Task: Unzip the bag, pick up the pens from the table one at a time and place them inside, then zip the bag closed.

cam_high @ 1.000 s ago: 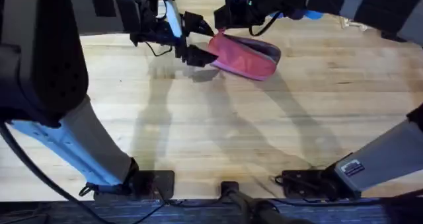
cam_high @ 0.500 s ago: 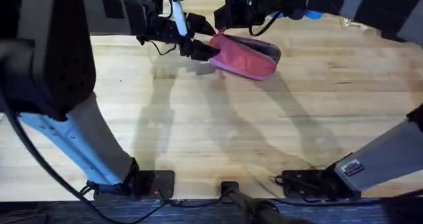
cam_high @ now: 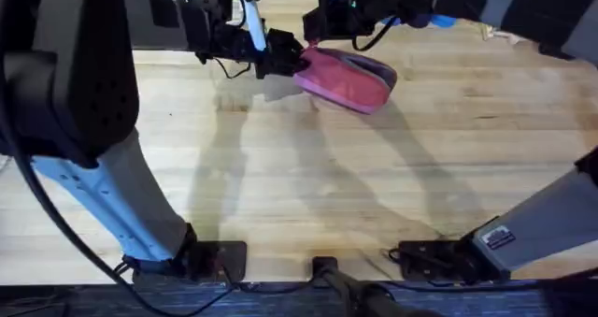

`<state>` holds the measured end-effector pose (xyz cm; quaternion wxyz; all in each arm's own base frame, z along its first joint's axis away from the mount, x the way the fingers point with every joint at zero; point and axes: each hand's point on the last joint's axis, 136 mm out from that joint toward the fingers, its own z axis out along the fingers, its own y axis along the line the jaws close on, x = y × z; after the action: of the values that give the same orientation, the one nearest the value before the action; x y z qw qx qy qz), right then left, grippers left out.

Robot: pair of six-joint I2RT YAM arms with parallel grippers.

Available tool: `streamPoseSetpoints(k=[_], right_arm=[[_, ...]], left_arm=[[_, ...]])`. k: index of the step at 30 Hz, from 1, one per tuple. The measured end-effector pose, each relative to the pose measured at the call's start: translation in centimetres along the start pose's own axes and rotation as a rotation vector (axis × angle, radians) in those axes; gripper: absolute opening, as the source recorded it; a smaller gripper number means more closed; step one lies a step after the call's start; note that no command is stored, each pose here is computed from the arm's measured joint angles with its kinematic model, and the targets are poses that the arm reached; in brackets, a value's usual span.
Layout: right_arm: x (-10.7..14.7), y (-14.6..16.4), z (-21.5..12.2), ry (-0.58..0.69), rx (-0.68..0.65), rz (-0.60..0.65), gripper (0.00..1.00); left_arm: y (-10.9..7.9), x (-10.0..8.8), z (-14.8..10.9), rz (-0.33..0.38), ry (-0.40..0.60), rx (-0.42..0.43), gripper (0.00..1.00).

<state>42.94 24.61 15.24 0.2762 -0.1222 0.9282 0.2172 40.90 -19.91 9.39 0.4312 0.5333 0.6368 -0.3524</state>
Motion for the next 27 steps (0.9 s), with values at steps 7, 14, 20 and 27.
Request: streamPoseSetpoints(k=[7, 14, 20, 27], right_arm=[[0.7, -0.7, 0.0, 0.021, 0.051, -0.012, 0.032], [1.5, -1.6, -0.4, 0.054, 0.104, -0.036, 0.032], [1.7, -2.3, -1.1, 0.064, 0.134, -0.037, 0.032], [1.5, -6.7, -4.6, 0.066, 0.246, 0.015, 0.033]], left_arm=[[0.0, 0.0, 0.0, 0.0, 0.003, -0.002, 0.044], [-0.1, 0.0, 0.1, -0.001, 0.002, 0.002, 0.044], [-0.4, -0.3, 0.3, 0.001, -0.009, 0.018, 0.044], [-0.3, 0.5, 0.4, -0.018, 0.009, 0.012, 0.044]])
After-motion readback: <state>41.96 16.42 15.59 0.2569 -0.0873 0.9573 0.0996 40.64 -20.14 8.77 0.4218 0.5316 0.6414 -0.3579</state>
